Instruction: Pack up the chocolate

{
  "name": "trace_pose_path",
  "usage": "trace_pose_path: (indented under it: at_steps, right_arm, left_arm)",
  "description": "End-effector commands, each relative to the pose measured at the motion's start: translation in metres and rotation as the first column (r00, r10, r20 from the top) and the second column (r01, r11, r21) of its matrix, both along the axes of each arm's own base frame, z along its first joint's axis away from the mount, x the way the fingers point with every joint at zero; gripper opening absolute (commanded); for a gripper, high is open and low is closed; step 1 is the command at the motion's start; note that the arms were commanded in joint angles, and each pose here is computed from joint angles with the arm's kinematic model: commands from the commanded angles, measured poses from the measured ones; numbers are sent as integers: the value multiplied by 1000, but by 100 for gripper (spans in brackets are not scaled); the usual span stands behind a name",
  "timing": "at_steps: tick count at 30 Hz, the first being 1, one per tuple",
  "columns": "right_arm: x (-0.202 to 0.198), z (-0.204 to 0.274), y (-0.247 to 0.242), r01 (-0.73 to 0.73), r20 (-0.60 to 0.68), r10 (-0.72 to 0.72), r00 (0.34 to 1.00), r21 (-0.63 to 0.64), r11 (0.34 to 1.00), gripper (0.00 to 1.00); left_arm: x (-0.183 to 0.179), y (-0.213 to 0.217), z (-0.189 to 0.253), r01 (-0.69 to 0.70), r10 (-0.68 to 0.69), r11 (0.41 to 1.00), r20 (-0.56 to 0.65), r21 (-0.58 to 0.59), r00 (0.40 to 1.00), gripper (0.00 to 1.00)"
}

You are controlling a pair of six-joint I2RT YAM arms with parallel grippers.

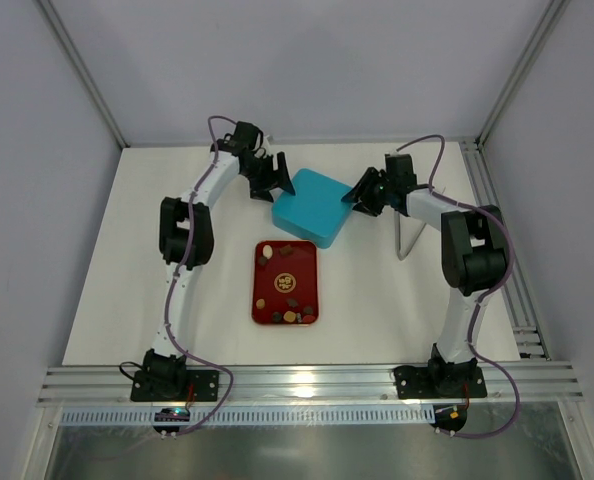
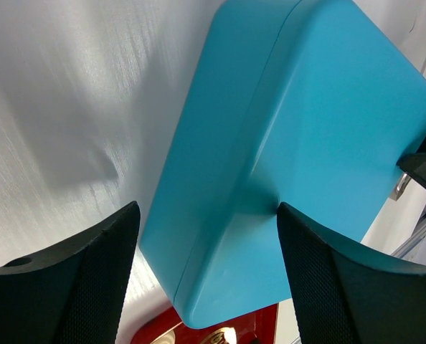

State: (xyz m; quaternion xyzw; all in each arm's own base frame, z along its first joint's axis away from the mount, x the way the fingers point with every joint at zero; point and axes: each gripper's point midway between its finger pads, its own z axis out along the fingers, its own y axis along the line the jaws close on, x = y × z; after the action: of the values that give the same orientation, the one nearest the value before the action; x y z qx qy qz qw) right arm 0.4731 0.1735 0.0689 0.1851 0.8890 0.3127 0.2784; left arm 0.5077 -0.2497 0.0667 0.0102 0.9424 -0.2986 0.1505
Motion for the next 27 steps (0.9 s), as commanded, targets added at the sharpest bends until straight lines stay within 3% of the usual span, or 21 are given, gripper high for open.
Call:
trace_pose_path:
  at_steps: [1, 9, 27]
  right_arm:
    - [3, -20, -7, 35, -33, -35, 999, -25, 999, 48]
    - [-10, -57, -14, 68, -114, -74, 991, -57, 996, 34]
    - [-24, -77, -35, 65, -238, -132, 962, -270, 961, 27]
  left_arm:
    - [-7, 9, -31, 1, 2, 999, -45, 54, 999, 75]
    - [-15, 9, -42, 7, 0, 996, -73, 89, 997, 73]
    - [-26, 18, -53, 22, -1, 985, -120, 171, 993, 71]
